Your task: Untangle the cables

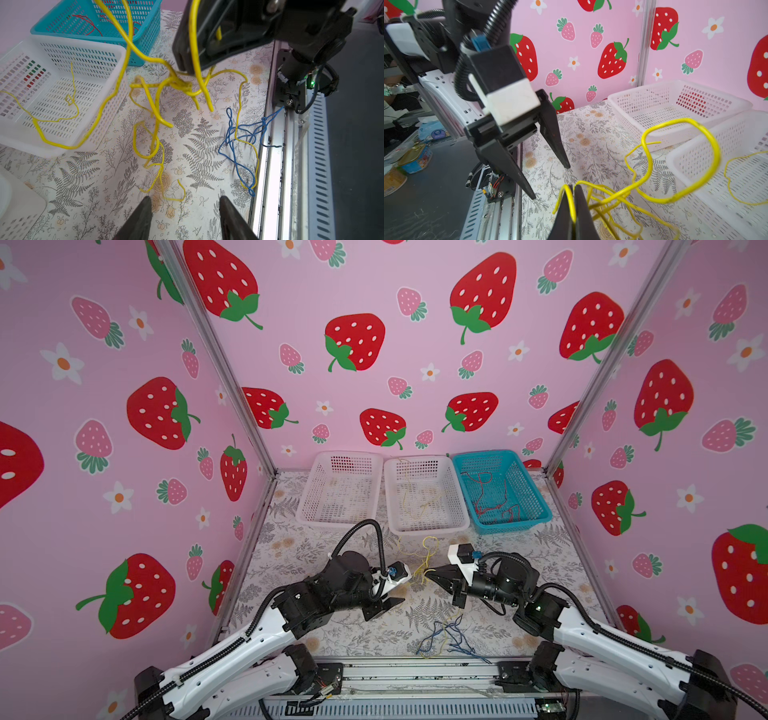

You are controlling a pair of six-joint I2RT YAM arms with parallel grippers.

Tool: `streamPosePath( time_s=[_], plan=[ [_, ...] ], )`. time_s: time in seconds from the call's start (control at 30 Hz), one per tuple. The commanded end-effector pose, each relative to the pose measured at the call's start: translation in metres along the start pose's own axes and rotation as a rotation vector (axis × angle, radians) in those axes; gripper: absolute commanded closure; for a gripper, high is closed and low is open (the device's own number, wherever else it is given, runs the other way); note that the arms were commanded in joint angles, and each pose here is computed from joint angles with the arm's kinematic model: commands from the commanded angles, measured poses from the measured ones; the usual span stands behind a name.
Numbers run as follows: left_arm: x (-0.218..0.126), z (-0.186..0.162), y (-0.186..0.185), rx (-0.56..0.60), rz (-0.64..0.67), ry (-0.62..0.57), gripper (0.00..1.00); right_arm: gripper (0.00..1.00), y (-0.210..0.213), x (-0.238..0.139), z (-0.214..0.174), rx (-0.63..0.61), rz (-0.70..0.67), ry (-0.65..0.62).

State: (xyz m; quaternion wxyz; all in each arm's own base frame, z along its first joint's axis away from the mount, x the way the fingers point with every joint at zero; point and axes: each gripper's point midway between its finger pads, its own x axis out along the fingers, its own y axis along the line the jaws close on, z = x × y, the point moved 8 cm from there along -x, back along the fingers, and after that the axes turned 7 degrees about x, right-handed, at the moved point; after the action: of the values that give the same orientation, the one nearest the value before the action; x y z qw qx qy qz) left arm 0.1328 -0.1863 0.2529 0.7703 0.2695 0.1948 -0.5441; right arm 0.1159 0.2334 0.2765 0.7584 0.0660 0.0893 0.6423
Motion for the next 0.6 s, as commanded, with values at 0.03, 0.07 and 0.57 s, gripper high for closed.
streamPosePath(
  time_s=[0.03,0.07,0.57],
  plan=[
    [0.007,0.004,0.001,0.026,-0.028,-0.001,0.41,1.0,0.012,-0.006,0.022,-0.022,0.089,-0.072],
    [0.009,0.005,0.001,0.023,-0.037,0.001,0.41,1.0,0.013,-0.006,0.024,-0.021,0.096,-0.077],
    [0.014,0.017,0.009,-0.024,0.026,-0.121,0.3,1.0,0.035,-0.023,0.065,-0.009,0.215,-0.216]
  ],
)
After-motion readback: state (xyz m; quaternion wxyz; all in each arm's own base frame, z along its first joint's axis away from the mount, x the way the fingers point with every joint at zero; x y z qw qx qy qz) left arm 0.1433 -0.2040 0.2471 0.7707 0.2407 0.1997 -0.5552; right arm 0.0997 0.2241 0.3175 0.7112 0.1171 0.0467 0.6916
